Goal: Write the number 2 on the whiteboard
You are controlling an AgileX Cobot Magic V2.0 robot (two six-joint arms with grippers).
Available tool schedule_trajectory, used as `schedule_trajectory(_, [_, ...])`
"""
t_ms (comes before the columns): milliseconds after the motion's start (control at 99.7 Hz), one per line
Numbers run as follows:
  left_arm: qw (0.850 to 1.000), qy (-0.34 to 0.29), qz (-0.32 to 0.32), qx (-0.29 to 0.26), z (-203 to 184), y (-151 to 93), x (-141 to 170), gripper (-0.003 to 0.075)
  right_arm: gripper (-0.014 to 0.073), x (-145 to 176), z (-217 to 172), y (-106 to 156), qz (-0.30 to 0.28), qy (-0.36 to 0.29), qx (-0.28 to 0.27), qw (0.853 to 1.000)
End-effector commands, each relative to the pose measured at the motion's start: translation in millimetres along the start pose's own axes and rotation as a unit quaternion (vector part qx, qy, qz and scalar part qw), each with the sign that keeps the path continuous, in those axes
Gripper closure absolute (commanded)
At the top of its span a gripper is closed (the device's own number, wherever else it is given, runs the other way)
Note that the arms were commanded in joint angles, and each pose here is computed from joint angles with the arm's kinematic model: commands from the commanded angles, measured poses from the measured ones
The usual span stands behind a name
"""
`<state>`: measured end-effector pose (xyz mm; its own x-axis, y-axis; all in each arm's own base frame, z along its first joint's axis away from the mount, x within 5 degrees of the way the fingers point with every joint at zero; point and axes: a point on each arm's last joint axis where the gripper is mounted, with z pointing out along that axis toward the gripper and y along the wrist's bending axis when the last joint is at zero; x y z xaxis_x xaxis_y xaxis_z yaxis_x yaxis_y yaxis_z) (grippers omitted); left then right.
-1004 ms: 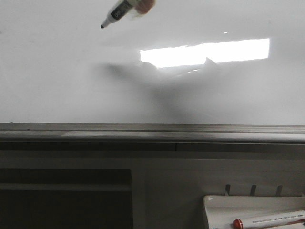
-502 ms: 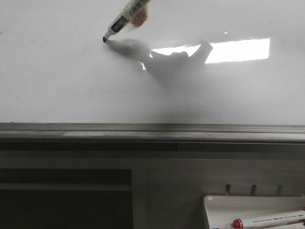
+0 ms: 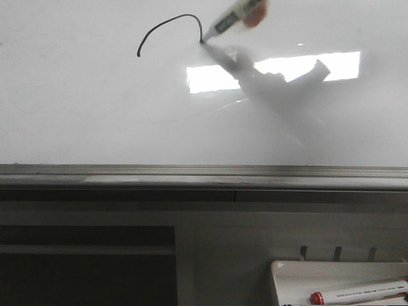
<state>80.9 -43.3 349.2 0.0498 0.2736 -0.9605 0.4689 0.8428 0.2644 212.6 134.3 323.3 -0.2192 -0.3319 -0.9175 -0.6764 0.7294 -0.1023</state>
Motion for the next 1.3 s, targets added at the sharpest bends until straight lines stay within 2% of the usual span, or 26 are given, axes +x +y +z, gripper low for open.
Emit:
schedule_trajectory(0, [0.999,-0.032,0.005,0.007,0,1,-14,0.0741,0.0662,7,0,-1,0.003,0.007,0.004,1.000])
schedule_trajectory(140, [0.999,-0.030,0.002,0.008,0,0,-13,0.0741,0.0662,19,16,12,0.008,0.037,-0.025,0.999])
schedule_trajectory(341, [0.999,-0.030,0.002,0.009,0,0,-13,0.0741,0.0662,9,48,49,-0.024,0.041,-0.082,0.995])
schedule_trajectory(432, [0.999,-0.030,0.002,0.009,0,0,-13,0.0741,0.0662,5,55,57,-0.031,0.036,-0.086,0.995])
schedule_trajectory(602, [0.999,-0.030,0.002,0.009,0,0,-13,0.0741,0.0662,14,45,45,-0.021,0.041,-0.067,0.997])
schedule_trajectory(853, [0.999,-0.030,0.002,0.009,0,0,-13,0.0741,0.0662,40,0,13,0.015,0.042,-0.008,0.999])
schedule_trajectory(1064, [0.999,-0.031,0.002,0.010,0,0,-14,0.0741,0.0662,69,-30,0,0.058,0.064,0.019,0.996])
schedule_trajectory(1184, [0.999,-0.032,0.002,0.011,0,0,-14,0.0741,0.0663,65,-35,2,0.061,0.060,0.007,0.996])
schedule_trajectory(1295, [0.999,-0.046,0.001,0.027,-1,-3,-16,0.0741,0.0662,49,-43,7,0.053,0.046,-0.029,0.997])
